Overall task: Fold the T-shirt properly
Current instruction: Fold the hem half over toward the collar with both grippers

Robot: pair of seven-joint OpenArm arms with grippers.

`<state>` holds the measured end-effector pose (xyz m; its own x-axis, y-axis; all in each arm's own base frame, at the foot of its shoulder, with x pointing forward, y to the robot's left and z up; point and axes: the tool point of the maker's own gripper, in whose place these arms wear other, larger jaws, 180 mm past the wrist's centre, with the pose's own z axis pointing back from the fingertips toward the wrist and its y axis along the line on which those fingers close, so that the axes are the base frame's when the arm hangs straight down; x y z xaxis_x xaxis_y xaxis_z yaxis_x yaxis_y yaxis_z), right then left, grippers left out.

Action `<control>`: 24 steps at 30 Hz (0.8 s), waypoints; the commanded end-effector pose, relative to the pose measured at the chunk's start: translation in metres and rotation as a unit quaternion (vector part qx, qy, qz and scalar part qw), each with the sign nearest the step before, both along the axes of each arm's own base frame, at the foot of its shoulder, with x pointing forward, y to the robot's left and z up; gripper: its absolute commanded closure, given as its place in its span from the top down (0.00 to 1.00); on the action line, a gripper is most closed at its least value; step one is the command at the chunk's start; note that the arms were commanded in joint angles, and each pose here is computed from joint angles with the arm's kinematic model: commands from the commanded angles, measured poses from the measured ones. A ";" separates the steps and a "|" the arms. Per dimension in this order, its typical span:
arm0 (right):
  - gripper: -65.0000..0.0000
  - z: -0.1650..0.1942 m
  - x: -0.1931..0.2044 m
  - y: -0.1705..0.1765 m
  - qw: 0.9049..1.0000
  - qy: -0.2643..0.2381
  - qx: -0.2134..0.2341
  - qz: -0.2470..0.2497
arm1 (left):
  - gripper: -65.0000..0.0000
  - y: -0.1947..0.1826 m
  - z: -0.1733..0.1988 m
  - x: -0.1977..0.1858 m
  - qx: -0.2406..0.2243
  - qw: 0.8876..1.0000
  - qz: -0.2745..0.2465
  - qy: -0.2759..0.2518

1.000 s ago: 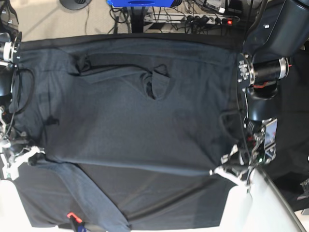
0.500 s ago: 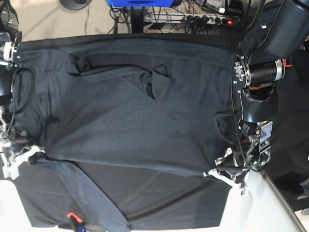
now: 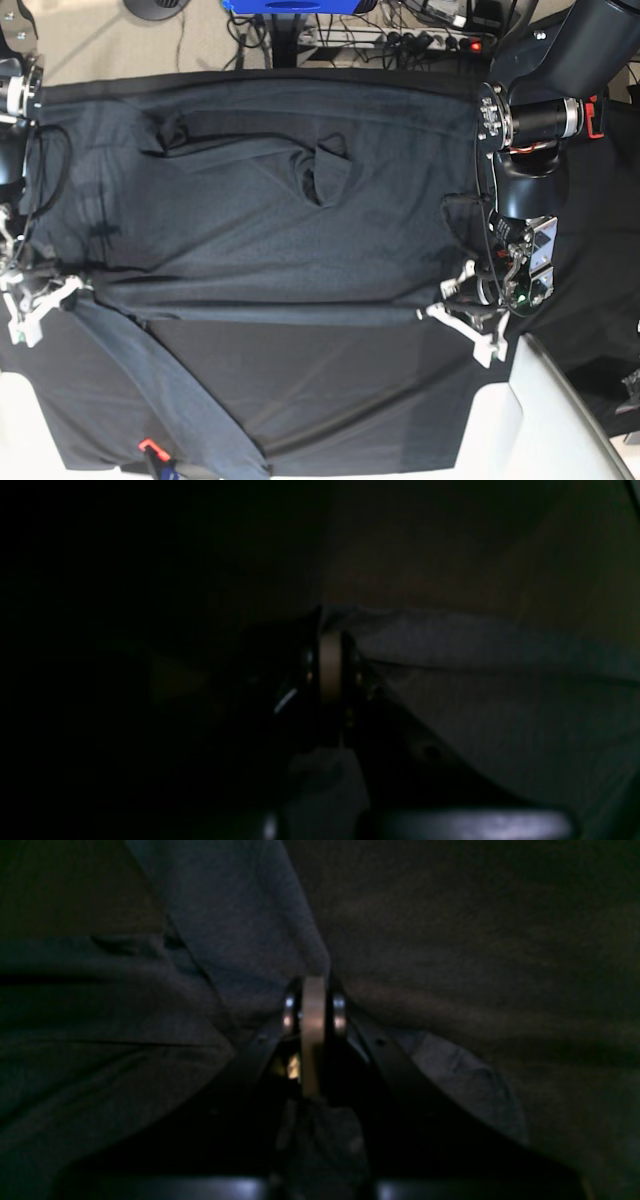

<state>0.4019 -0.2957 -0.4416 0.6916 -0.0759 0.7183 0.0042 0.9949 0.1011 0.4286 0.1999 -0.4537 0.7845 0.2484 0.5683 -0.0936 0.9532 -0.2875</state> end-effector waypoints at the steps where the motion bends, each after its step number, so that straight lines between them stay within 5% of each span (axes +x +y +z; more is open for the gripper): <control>1: 0.00 0.023 0.015 -0.015 1.000 -0.028 -0.011 -0.006 | 0.00 0.002 0.026 0.021 0.000 0.999 -0.007 -0.037; 9: 0.00 0.014 0.001 -0.024 1.000 0.001 -0.019 -0.007 | 0.00 -0.006 0.044 -0.005 0.031 0.996 -0.076 -0.039; 24: 0.00 -0.003 -0.032 -0.018 0.999 0.029 -0.031 0.011 | 0.00 0.006 0.025 -0.046 0.051 0.995 -0.080 -0.019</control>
